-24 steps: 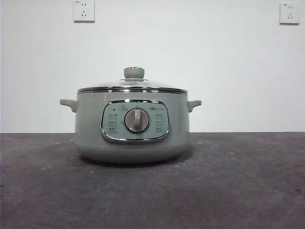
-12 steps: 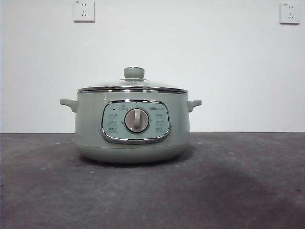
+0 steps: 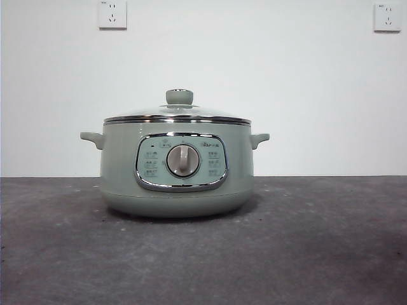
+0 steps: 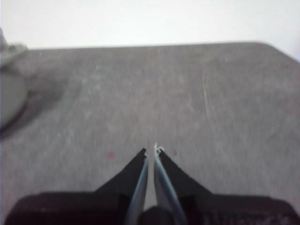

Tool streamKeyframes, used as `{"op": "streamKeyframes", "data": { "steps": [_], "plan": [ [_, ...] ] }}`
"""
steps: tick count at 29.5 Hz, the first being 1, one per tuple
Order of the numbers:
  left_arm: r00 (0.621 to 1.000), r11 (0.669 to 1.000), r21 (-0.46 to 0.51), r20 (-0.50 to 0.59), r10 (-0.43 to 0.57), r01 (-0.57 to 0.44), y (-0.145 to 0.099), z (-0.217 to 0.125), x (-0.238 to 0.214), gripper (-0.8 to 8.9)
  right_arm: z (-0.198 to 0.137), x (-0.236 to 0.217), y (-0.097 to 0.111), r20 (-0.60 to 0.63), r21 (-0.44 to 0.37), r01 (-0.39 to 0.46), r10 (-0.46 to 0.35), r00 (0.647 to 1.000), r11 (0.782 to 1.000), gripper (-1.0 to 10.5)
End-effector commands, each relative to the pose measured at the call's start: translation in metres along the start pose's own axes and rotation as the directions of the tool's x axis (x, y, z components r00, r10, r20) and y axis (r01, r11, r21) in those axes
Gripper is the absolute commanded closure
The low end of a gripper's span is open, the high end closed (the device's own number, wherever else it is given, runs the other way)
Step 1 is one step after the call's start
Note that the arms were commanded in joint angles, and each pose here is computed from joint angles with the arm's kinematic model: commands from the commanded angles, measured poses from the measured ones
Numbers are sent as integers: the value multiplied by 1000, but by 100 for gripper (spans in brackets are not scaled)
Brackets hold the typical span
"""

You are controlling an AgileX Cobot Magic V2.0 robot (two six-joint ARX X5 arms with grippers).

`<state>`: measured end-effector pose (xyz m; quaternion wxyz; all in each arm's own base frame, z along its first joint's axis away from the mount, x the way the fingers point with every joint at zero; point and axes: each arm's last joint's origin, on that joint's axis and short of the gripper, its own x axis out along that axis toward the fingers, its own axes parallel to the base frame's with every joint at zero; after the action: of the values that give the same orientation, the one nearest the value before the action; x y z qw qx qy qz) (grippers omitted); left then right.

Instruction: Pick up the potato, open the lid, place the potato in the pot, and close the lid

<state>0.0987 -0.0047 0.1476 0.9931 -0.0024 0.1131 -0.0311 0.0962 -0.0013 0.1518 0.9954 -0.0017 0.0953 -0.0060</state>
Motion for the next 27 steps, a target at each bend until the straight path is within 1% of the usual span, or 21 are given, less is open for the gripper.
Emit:
{"op": "streamKeyframes", "data": {
  "steps": [1, 2, 4, 8, 11, 27],
  "plan": [
    [1000, 1000, 10, -4, -2, 2, 0, -3, 1, 754, -2, 0, 0, 13, -38, 2, -2, 1000, 999, 917],
    [1000, 1000, 10, -4, -2, 2, 0, -3, 1, 754, -2, 0, 0, 14, -52, 2, -1, 1000, 999, 917],
    [1000, 1000, 10, -4, -2, 2, 0, -3, 1, 754, -2, 0, 0, 14, -52, 2, -1, 1000, 999, 917],
    [1000, 1000, 10, -4, -2, 2, 0, -3, 1, 754, -2, 0, 0, 14, 1, 0, 0, 1000, 1000, 917],
    [1000, 1000, 9, -5, -2, 2, 0, -3, 1, 754, -2, 0, 0, 14, 24, 0, 0, 1000, 1000, 917],
    [1000, 1000, 9, -5, -2, 2, 0, -3, 1, 754, -2, 0, 0, 15, 25, 0, -1, 1000, 1000, 917]
  ]
}}
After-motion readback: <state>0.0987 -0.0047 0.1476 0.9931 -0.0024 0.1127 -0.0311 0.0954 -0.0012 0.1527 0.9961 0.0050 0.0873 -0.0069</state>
